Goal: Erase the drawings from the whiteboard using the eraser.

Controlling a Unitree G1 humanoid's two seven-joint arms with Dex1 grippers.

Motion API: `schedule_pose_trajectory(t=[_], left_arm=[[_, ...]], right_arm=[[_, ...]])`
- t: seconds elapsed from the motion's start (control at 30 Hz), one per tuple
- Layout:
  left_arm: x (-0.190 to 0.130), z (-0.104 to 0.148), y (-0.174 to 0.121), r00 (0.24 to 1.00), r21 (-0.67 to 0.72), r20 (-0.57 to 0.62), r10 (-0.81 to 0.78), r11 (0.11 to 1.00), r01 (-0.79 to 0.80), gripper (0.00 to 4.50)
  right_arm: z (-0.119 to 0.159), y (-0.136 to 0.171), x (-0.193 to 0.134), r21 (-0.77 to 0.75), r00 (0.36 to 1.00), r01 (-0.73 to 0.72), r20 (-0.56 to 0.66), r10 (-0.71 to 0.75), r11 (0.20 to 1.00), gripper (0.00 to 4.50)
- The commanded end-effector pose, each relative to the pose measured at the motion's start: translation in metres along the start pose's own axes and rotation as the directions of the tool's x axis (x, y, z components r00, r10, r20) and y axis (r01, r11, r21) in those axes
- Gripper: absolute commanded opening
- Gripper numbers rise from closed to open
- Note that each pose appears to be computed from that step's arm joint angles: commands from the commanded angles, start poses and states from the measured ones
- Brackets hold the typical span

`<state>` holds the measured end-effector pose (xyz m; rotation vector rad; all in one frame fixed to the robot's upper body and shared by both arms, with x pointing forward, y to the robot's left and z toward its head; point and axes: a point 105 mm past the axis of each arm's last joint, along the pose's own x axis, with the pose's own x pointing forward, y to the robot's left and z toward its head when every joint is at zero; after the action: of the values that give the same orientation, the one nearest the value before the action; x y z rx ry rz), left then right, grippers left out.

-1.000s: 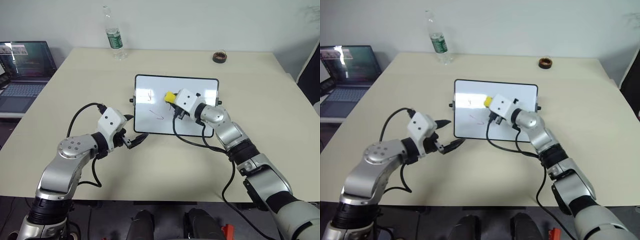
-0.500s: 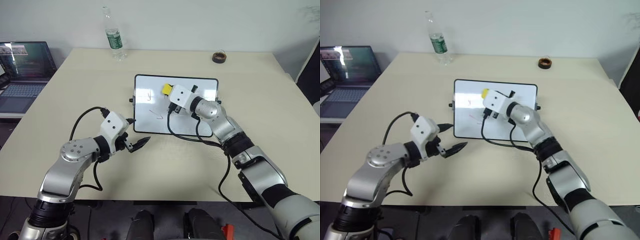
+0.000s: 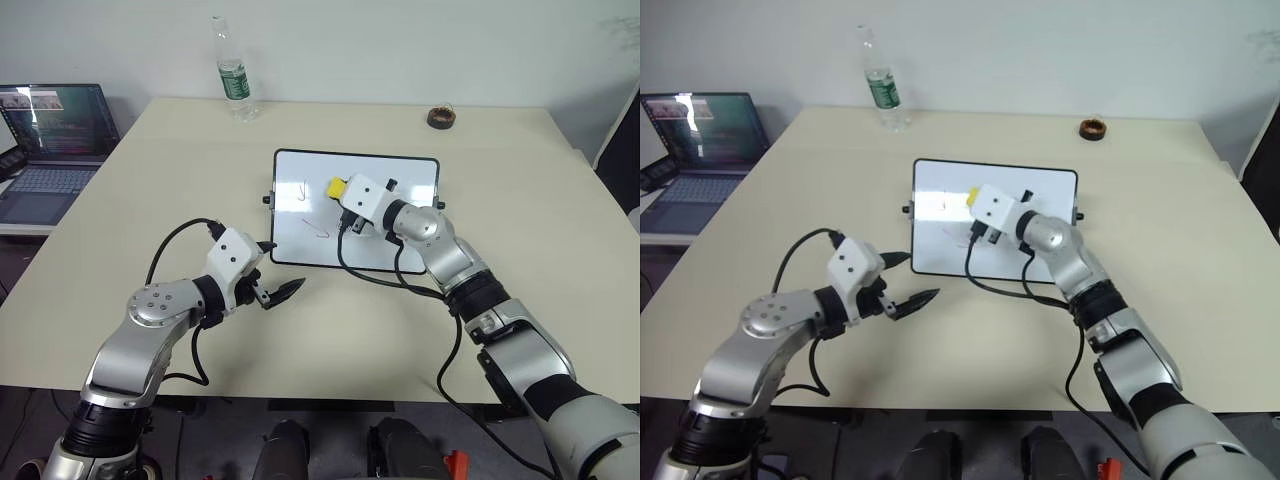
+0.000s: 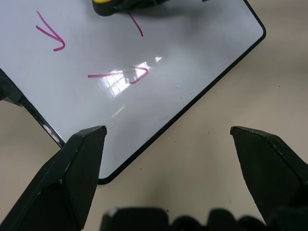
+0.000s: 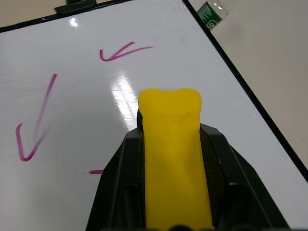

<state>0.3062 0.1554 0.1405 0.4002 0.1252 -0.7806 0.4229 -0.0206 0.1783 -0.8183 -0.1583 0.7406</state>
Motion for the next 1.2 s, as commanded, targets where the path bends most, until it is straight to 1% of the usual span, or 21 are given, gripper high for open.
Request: schedule_pose_trajectory(t=[0.03, 0.1, 0.13, 0.2, 0.23, 0.27, 0.3, 0.33, 0.4, 0.5, 0.57, 0.67, 0.7, 0.77, 0.8, 0.87, 0.93, 0.97, 1.03, 1.13, 1.2], left_arm=[[0.002, 0.009, -0.001, 0.999, 0.030, 0.033, -0.012, 1.000, 0.011, 4.50], [0.002, 0.009, -0.002, 0.999, 0.029, 0.034, -0.015, 0.999, 0.014, 4.50], [0.003, 0.009, -0.002, 0.999, 0.029, 0.035, -0.017, 0.999, 0.016, 4.50], [0.003, 0.009, -0.003, 0.999, 0.029, 0.035, -0.019, 0.999, 0.018, 4.50], [0.003, 0.009, -0.003, 0.999, 0.028, 0.036, -0.020, 0.999, 0.019, 4.50], [0.003, 0.009, -0.003, 0.999, 0.028, 0.035, -0.021, 0.999, 0.020, 4.50], [0.004, 0.009, -0.003, 0.999, 0.027, 0.036, -0.022, 0.999, 0.021, 4.50], [0.004, 0.009, -0.004, 0.999, 0.027, 0.037, -0.024, 0.999, 0.023, 4.50], [0.005, 0.010, -0.005, 0.999, 0.026, 0.038, -0.027, 0.999, 0.026, 4.50], [0.005, 0.010, -0.005, 0.999, 0.026, 0.038, -0.030, 0.999, 0.029, 4.50], [0.006, 0.011, -0.006, 0.999, 0.026, 0.039, -0.033, 0.999, 0.032, 4.50], [0.007, 0.012, -0.006, 0.999, 0.026, 0.040, -0.037, 0.999, 0.036, 4.50], [0.007, 0.012, -0.006, 0.998, 0.026, 0.039, -0.038, 0.999, 0.037, 4.50], [0.006, 0.012, -0.006, 0.999, 0.026, 0.038, -0.039, 0.999, 0.038, 4.50], [0.006, 0.012, -0.006, 0.999, 0.026, 0.038, -0.039, 0.999, 0.038, 4.50], [0.006, 0.012, -0.006, 0.998, 0.025, 0.036, -0.042, 0.999, 0.041, 4.50], [0.006, 0.011, -0.007, 0.998, 0.023, 0.035, -0.044, 0.999, 0.043, 4.50], [0.005, 0.011, -0.007, 0.998, 0.022, 0.035, -0.045, 0.999, 0.044, 4.50], [0.005, 0.011, -0.008, 0.998, 0.019, 0.035, -0.047, 0.999, 0.046, 4.50], [0.004, 0.009, -0.008, 0.998, 0.011, 0.034, -0.045, 0.999, 0.045, 4.50], [0.003, 0.008, -0.008, 0.999, 0.005, 0.033, -0.041, 0.999, 0.041, 4.50]], right_arm=[[-0.030, 0.029, -0.010, 0.089, 0.980, -0.160, -0.108, 0.169, 0.983, 1.15], [-0.030, 0.041, -0.016, 0.083, 0.961, -0.240, -0.118, 0.249, 0.967, 1.15], [-0.027, 0.040, -0.016, 0.082, 0.965, -0.231, -0.108, 0.239, 0.969, 1.15], [-0.020, 0.024, -0.013, 0.067, 0.987, -0.131, -0.086, 0.137, 0.989, 1.15], [-0.017, 0.004, -0.010, 0.056, 0.997, -0.013, -0.077, 0.017, 0.998, 1.14], [-0.015, -0.011, -0.010, 0.042, 0.995, 0.074, -0.074, -0.070, 0.996, 1.14], [-0.016, -0.022, -0.010, 0.035, 0.989, 0.131, -0.079, -0.128, 0.991, 1.14], [-0.017, -0.027, -0.011, 0.035, 0.985, 0.156, -0.085, -0.153, 0.987, 1.14], [-0.025, -0.020, -0.012, 0.025, 0.987, 0.110, -0.118, -0.106, 0.994, 1.14], [-0.035, 0.004, -0.014, 0.010, 0.988, -0.020, -0.150, 0.021, 1.000, 1.14], [-0.044, 0.021, -0.018, -0.025, 0.977, -0.110, -0.185, 0.103, 0.994, 1.14], [-0.050, 0.041, -0.026, -0.099, 0.951, -0.245, -0.216, 0.219, 0.964, 1.14], [-0.052, 0.040, -0.028, -0.158, 0.948, -0.256, -0.231, 0.217, 0.954, 1.14], [-0.050, 0.031, -0.028, -0.216, 0.956, -0.225, -0.235, 0.174, 0.950, 1.14], [-0.046, 0.021, -0.025, -0.241, 0.969, -0.168, -0.219, 0.114, 0.956, 1.14], [-0.035, -0.007, -0.020, -0.232, 0.985, 0.003, -0.169, -0.043, 0.973, 1.14], [-0.029, -0.022, -0.019, -0.214, 0.983, 0.089, -0.141, -0.121, 0.973, 1.14], [-0.028, -0.023, -0.019, -0.197, 0.982, 0.101, -0.136, -0.129, 0.975, 1.14], [-0.029, -0.019, -0.018, -0.168, 0.985, 0.079, -0.137, -0.103, 0.983, 1.14], [-0.040, 0.018, -0.021, -0.114, 0.980, -0.107, -0.179, 0.086, 0.988, 1.14], [-0.041, 0.034, -0.025, -0.106, 0.970, -0.183, -0.184, 0.161, 0.977, 1.14]])
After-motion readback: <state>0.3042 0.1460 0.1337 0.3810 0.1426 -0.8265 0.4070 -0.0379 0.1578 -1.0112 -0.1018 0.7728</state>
